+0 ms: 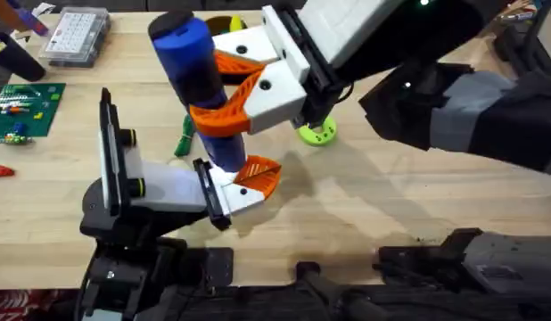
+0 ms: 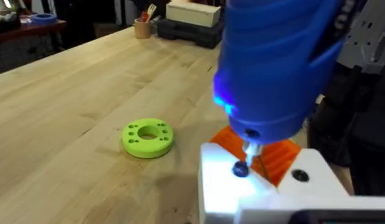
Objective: Pick up the gripper from the table and insert it into the empty holder that is missing its gripper. Then pick up a screw, insert it into the mounting hole, and use the screwdriver to tighten it. Finally, clean up the table by picking up the vegetable and placing it into the bucket.
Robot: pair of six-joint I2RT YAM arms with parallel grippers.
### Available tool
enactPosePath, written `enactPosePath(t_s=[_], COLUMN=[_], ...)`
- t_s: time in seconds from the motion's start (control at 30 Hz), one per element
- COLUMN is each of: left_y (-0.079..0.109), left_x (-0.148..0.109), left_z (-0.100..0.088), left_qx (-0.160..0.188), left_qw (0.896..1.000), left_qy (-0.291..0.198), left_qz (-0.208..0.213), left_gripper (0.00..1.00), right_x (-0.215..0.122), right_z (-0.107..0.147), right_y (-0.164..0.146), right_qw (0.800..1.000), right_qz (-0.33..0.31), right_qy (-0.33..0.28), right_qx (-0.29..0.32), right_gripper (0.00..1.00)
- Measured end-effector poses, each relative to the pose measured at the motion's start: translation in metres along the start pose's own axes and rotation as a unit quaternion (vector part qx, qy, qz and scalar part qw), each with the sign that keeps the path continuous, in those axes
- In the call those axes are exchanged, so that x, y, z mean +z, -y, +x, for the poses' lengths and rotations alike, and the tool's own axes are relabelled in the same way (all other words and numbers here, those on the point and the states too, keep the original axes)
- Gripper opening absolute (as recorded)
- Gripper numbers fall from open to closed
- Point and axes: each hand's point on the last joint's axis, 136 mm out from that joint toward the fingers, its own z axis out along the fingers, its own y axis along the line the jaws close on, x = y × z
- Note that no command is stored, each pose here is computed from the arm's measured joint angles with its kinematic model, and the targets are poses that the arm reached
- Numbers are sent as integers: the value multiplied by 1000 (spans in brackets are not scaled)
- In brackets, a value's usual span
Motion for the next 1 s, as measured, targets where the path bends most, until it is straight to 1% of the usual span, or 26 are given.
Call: enactPosePath(t_s=[0.4,1.0], left_y=[0,0], left_x=[0,0], left_z=[0,0], left_qx=[0,0], left_qw=[1000,1000], left_qy=[0,0], left_qz=[0,0], left_gripper=[11,11], right_x=[0,0], right_z=[-1,2], right_y=[2,2], right_qw=[1000,1000], right_qz=[6,8], right_qy=[3,1], right_qx=[-9,-6], right_gripper=[46,47])
